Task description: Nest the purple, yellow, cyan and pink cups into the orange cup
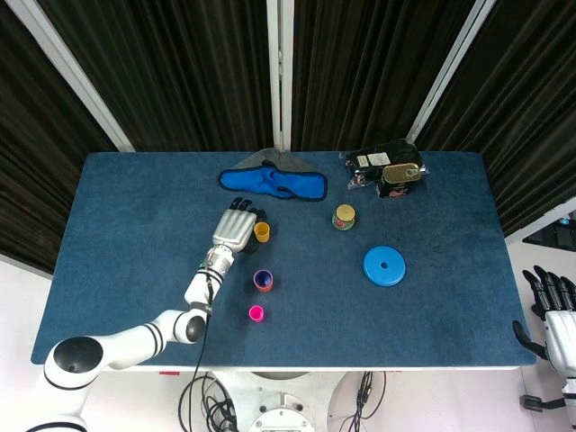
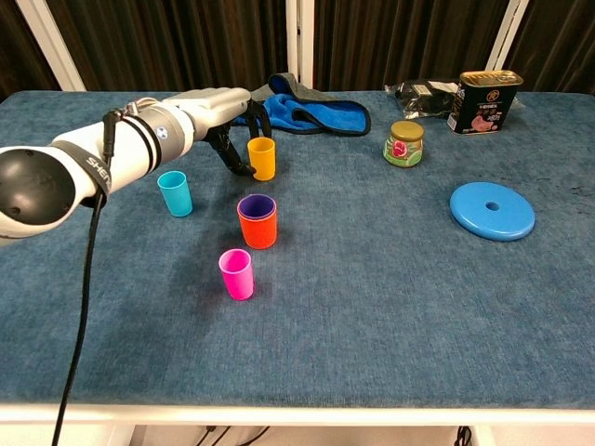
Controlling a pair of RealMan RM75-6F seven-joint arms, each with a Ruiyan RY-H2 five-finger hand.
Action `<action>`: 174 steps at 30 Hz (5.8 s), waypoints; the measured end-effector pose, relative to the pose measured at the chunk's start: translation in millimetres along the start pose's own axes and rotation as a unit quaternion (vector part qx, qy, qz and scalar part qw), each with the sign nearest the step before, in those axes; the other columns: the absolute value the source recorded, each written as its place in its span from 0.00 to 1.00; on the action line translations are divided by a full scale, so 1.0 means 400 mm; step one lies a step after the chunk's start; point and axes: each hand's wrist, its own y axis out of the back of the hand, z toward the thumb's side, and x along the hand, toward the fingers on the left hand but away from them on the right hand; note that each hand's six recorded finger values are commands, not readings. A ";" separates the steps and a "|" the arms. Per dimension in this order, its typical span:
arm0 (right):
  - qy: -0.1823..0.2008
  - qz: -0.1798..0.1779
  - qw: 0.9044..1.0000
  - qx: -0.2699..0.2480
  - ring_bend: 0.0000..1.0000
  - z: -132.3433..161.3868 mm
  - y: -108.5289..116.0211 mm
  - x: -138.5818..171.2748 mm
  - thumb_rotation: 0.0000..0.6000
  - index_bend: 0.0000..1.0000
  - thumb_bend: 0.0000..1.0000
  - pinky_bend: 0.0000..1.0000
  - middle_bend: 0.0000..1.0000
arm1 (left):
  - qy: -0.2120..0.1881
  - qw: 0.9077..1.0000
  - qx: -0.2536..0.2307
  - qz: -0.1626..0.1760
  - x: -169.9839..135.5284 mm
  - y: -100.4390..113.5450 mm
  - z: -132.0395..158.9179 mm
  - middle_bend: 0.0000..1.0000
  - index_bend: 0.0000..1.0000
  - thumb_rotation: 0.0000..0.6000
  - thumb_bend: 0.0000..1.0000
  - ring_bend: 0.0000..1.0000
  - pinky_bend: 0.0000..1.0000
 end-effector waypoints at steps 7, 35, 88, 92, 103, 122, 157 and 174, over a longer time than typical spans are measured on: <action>-0.002 0.000 1.000 -0.003 0.00 -0.008 0.001 -0.002 1.00 0.00 0.29 0.00 0.00 | 0.002 1.000 0.002 0.006 0.011 -0.009 0.006 0.41 0.38 1.00 0.27 0.10 0.09; 0.003 0.007 1.000 0.006 0.00 0.003 -0.013 -0.013 1.00 0.00 0.29 0.00 0.00 | -0.083 0.992 -0.089 0.037 -0.175 0.104 0.153 0.54 0.53 1.00 0.29 0.23 0.14; 0.002 0.023 1.000 0.010 0.00 0.010 -0.036 -0.016 1.00 0.00 0.29 0.00 0.00 | -0.043 0.993 -0.112 0.022 -0.306 -0.041 0.058 0.38 0.26 1.00 0.26 0.21 0.10; 0.002 0.025 1.000 0.011 0.00 0.010 -0.037 -0.015 1.00 0.00 0.29 0.00 0.00 | -0.050 0.992 -0.114 0.019 -0.312 -0.039 0.059 0.29 0.18 1.00 0.25 0.17 0.10; 0.007 0.024 1.000 0.015 0.00 0.020 -0.034 -0.016 1.00 0.00 0.29 0.00 0.00 | -0.055 0.992 -0.068 0.094 -0.316 0.080 0.025 0.30 0.25 1.00 0.24 0.13 0.09; 0.016 0.011 1.000 0.023 0.00 0.052 -0.006 -0.009 1.00 0.00 0.29 0.00 0.00 | 0.043 0.997 -0.057 0.015 -0.292 0.020 -0.205 0.32 0.30 1.00 0.24 0.11 0.09; 0.004 0.019 1.000 0.020 0.00 0.030 -0.015 -0.015 1.00 0.00 0.30 0.00 0.00 | 0.042 0.998 -0.045 0.009 -0.244 -0.033 -0.184 0.48 0.47 1.00 0.24 0.19 0.12; 0.004 0.023 0.999 0.022 0.00 0.034 -0.022 -0.020 1.00 0.00 0.30 0.00 0.00 | 0.024 0.996 -0.077 0.027 -0.266 0.011 -0.140 0.52 0.51 1.00 0.25 0.22 0.12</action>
